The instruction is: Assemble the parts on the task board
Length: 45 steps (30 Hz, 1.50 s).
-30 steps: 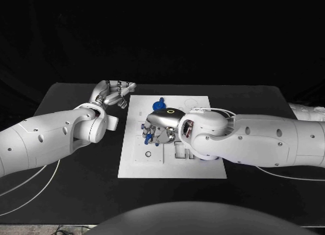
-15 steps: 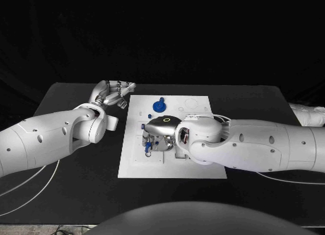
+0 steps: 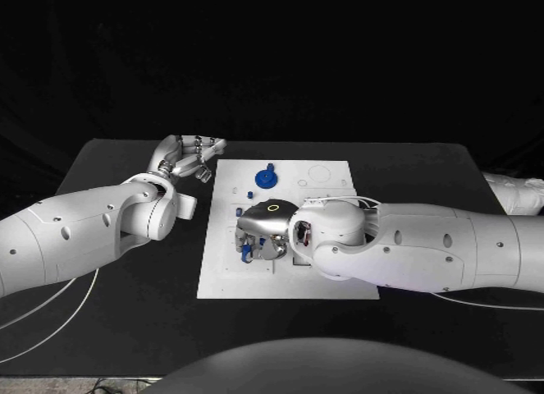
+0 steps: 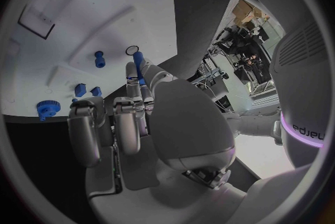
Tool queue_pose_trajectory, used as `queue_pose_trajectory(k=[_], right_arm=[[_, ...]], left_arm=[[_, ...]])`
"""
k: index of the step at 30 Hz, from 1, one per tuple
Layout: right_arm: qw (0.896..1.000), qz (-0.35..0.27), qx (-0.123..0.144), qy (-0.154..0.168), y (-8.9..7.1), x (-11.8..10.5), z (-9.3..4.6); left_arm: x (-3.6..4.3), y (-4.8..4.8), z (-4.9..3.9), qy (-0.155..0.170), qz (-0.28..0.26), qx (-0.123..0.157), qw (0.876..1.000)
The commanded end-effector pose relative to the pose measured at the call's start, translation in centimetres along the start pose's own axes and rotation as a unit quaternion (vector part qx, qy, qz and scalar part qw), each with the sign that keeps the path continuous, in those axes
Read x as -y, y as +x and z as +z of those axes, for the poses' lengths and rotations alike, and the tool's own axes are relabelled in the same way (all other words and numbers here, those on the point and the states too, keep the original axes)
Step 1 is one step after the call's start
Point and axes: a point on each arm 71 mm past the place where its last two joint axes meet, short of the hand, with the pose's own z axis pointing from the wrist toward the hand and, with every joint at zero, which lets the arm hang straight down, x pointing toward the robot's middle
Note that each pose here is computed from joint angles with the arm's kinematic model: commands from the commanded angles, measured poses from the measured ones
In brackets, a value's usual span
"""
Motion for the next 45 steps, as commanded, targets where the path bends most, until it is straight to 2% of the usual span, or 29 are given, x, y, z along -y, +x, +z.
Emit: queue_pose_trajectory(k=[1, 20, 45], right_arm=[[1.0, -0.021, -0.011, -0.006, 0.18, -0.19, 0.07], [0.998, -0.064, -0.014, -0.001, 0.22, -0.37, 0.24], [0.997, -0.068, -0.027, 0.003, 0.42, -0.29, 0.09]], left_arm=[[0.14, 0.12, -0.02, 0.004, -0.003, -0.005, 1.0], [0.12, 0.09, 0.0, 0.004, -0.003, -0.006, 1.0], [0.1, 0.14, 0.05, 0.004, -0.004, -0.007, 1.0]])
